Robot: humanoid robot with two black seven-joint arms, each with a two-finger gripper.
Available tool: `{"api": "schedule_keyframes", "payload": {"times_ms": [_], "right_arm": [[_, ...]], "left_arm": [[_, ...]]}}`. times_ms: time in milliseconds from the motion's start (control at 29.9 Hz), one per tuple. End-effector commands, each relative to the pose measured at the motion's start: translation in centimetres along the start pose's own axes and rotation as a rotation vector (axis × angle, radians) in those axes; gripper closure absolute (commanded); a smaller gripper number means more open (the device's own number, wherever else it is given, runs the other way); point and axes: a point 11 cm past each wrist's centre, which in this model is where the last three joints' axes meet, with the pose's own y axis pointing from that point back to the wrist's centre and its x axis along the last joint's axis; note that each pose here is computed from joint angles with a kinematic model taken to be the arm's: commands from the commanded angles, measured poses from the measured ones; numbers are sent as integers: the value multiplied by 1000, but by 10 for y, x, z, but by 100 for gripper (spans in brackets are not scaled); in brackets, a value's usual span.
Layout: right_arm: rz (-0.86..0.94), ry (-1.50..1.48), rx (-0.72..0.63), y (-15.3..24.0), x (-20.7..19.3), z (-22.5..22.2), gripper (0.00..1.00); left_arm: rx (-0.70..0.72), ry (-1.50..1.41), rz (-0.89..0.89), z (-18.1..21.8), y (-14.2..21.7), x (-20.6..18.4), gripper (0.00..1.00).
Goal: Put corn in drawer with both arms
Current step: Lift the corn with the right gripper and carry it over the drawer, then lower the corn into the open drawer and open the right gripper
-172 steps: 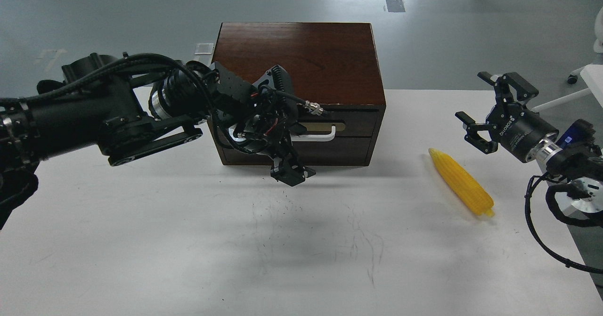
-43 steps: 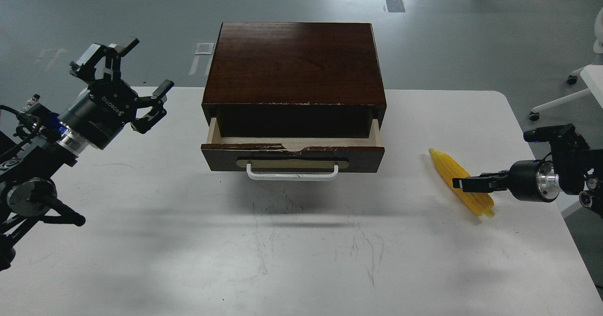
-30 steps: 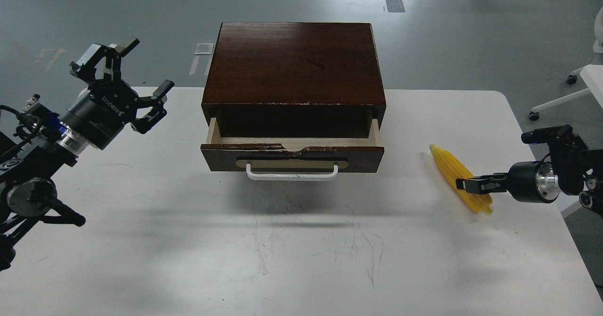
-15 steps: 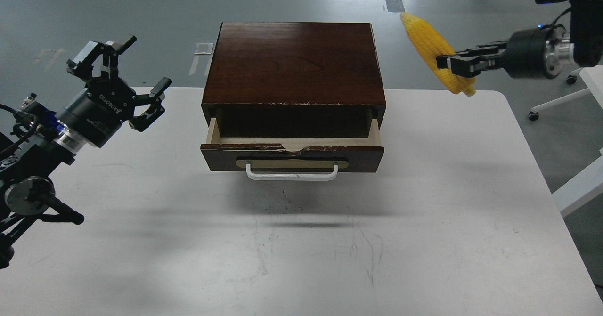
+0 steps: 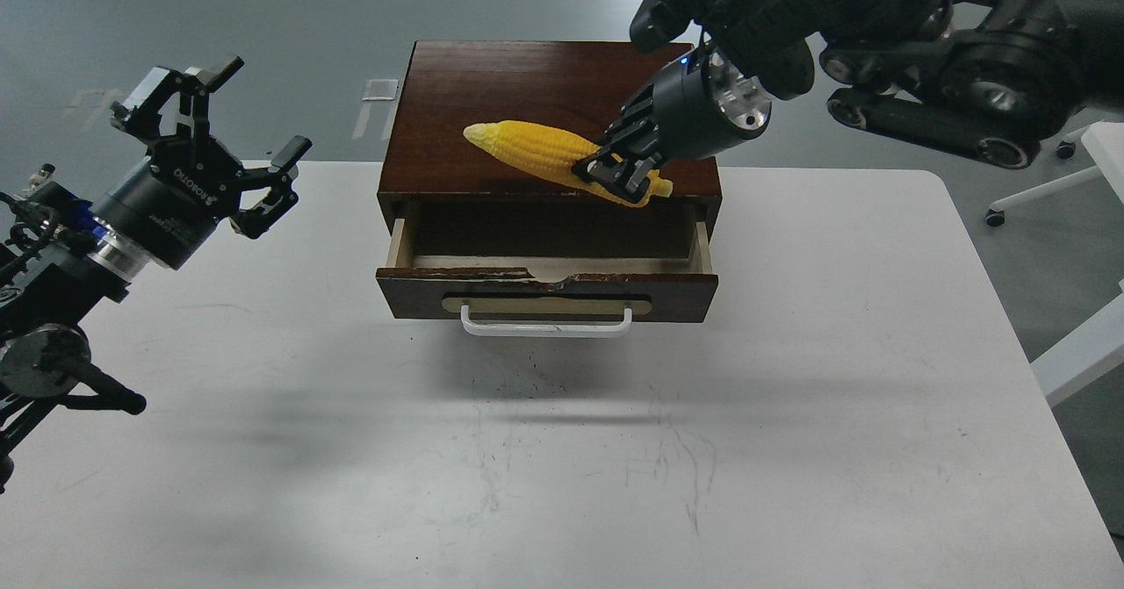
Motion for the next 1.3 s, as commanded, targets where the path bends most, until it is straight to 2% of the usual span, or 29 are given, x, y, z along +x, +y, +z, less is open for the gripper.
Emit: {"api": "schedule_keyframes", "payload": {"times_ms": [0,234,368,401,435,535,669,736,870,936,1070,1271], "right_arm": [[-8,85,21,-14,8,-13,98],[-63,188,32,-30,-4,-20,97],[-57,188,28,-32,-5,-19,87],[-57,187,31,-32,-6,-19,82],[-57,184,38,-33,-7,-21,70],[-56,178,40,-33,-8,-21,58],[-55,175,42,-33,-8,-22,49],[-54,174,42,-33,-8,-22,36],[-45,170,42,-32,-7,-22,25],[-35,163,41,-30,-5,-21,15],[6,118,34,-20,2,-17,9],[210,-140,8,18,23,7,4]], "left_arm": [[0,-3,2,1,1,1,1],[1,-7,2,2,1,1,1],[2,-9,4,3,2,2,1],[0,-8,3,3,1,2,1],[0,-9,4,3,1,2,1],[0,-9,4,3,1,2,1],[0,-9,4,3,1,2,1],[0,-9,4,3,1,2,1],[-9,-9,5,6,1,2,1],[-9,-9,5,6,1,2,1],[-9,-9,5,6,1,2,1],[-9,-8,4,5,0,2,1]]}}
